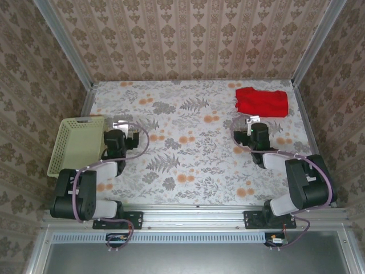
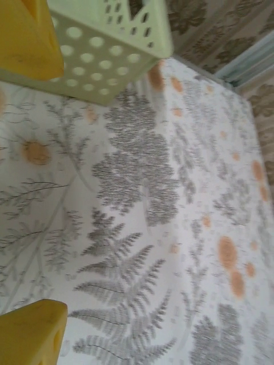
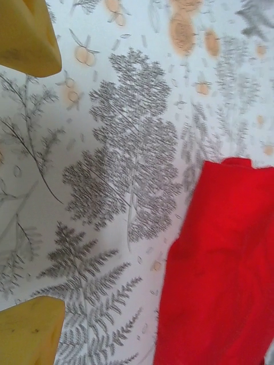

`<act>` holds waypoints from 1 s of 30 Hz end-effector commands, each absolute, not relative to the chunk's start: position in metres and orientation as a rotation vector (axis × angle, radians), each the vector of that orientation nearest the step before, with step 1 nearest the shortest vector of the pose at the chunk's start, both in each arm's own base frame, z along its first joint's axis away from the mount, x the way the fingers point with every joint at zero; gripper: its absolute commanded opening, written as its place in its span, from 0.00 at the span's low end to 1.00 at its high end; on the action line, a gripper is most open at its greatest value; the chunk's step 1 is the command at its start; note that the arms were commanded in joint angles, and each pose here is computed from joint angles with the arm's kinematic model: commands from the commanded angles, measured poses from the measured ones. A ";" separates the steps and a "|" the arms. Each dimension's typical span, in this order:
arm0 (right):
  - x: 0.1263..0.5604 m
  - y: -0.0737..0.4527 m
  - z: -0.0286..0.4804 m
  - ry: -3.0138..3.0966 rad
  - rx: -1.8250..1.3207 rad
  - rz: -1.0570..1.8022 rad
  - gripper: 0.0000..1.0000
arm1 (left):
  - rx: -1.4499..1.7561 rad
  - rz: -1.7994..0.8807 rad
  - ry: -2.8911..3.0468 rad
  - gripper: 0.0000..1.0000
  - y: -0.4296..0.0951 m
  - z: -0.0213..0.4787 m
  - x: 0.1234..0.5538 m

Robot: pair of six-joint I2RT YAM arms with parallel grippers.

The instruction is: Fold the inside-out t-shirt

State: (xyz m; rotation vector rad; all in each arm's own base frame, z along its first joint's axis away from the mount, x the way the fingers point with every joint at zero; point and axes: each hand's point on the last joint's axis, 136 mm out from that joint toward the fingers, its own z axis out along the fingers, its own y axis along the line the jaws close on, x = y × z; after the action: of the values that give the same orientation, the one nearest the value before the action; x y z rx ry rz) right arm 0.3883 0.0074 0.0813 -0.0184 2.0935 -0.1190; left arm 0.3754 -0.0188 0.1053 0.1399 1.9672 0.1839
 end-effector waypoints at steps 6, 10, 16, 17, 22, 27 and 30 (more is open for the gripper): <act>0.399 0.008 0.100 1.924 -0.018 0.029 1.00 | 0.178 0.084 1.859 1.00 -0.018 0.099 0.392; 0.400 0.001 0.098 1.920 0.025 0.021 1.00 | 0.207 0.047 1.856 1.00 -0.022 0.098 0.391; 0.400 -0.004 0.098 1.920 0.061 -0.036 1.00 | 0.121 0.099 1.896 1.00 -0.008 0.096 0.396; 0.400 -0.004 0.098 1.920 0.061 -0.036 1.00 | 0.116 0.102 1.899 1.00 -0.007 0.096 0.397; 0.400 -0.003 0.098 1.919 0.055 -0.036 1.00 | 0.108 0.117 1.909 1.00 -0.006 0.095 0.398; 0.401 -0.004 0.097 1.922 0.056 -0.037 1.00 | 0.088 0.130 1.908 1.00 -0.003 0.096 0.399; 0.402 -0.004 0.096 1.933 0.058 -0.021 1.00 | 0.053 0.153 1.907 1.00 0.003 0.096 0.398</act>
State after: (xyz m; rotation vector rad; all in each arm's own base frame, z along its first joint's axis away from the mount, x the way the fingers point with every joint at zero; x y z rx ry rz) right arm 0.3998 -0.0020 0.0966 0.0299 1.9365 -0.0306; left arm 0.3920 -0.0052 0.0858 0.1196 1.9314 0.1351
